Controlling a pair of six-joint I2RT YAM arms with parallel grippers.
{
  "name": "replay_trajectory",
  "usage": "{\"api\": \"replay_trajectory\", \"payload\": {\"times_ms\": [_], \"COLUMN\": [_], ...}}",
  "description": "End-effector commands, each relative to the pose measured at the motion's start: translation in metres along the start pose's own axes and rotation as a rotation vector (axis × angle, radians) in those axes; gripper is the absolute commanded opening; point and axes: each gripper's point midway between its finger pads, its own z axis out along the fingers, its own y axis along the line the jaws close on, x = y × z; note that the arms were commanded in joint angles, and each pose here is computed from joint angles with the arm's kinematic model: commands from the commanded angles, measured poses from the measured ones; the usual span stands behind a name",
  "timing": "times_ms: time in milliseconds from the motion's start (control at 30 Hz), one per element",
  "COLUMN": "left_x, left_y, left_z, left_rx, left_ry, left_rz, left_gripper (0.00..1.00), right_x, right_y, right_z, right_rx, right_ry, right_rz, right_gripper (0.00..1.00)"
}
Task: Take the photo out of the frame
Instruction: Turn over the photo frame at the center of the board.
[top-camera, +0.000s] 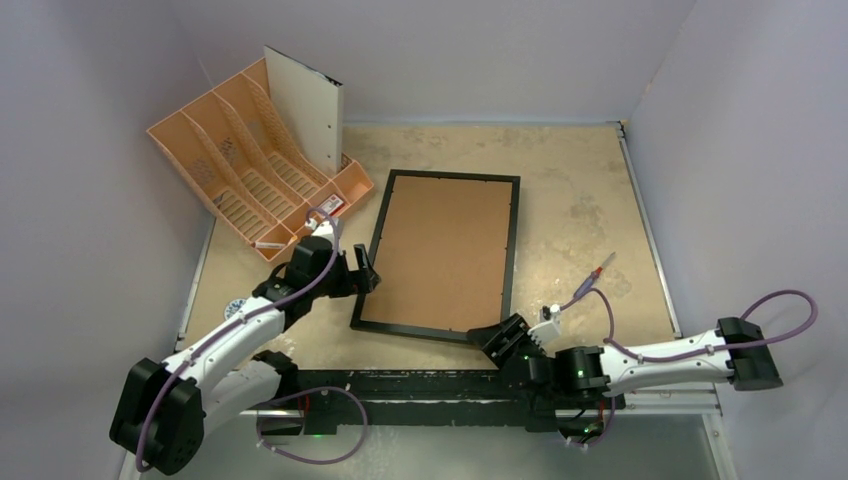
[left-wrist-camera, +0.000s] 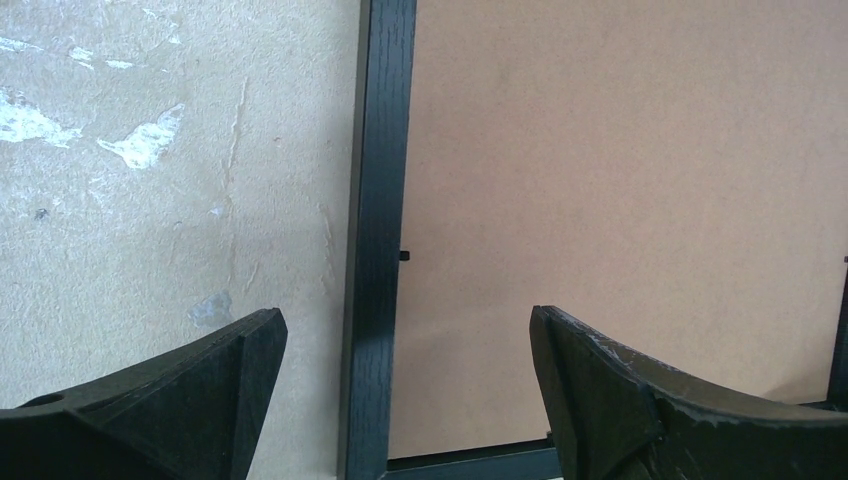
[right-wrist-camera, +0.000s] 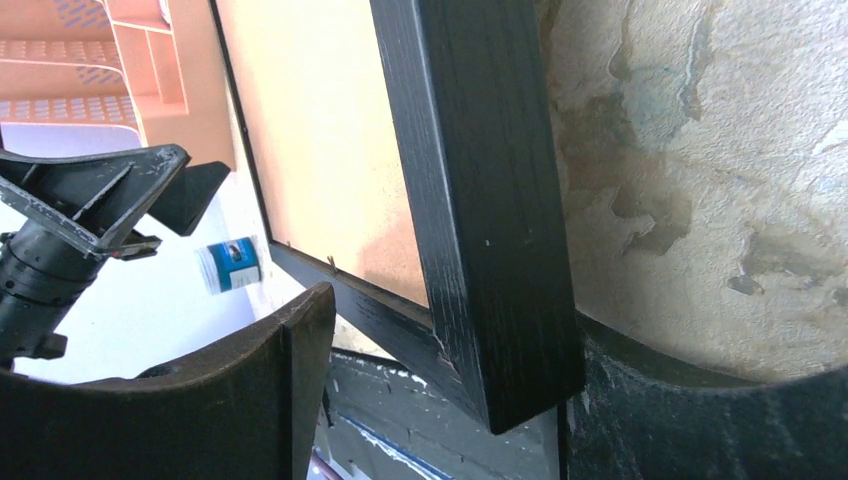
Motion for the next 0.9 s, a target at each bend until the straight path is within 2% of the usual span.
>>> {"api": "replay_trajectory", "payload": {"times_ms": [0,400,867], "left_x": [-0.008,-0.011,-0.008], "left_y": [-0.006,-0.004,-0.003], "left_z": [0.001,0.002,0.003], "left_rx": [0.023,0.002,-0.003], "left_ry": [-0.028,-0.025,-0.01], "left_rz": [0.006,0.021,0.028], "left_gripper": [0.98,0.98,0.98], "right_x": [-0.013,-0.014,-0.017], "right_y": [-0.012,-0.003,-0.016], "right_z": [0.005,0.0,-0.011], "right_rx": [0.023,0.045,0.165], "right_ry": [-0.068,-0.079,-0.06], "right_rz": [-0.041,-0.101,-0.181], "right_gripper": [0.7,0.72,0.78]}}
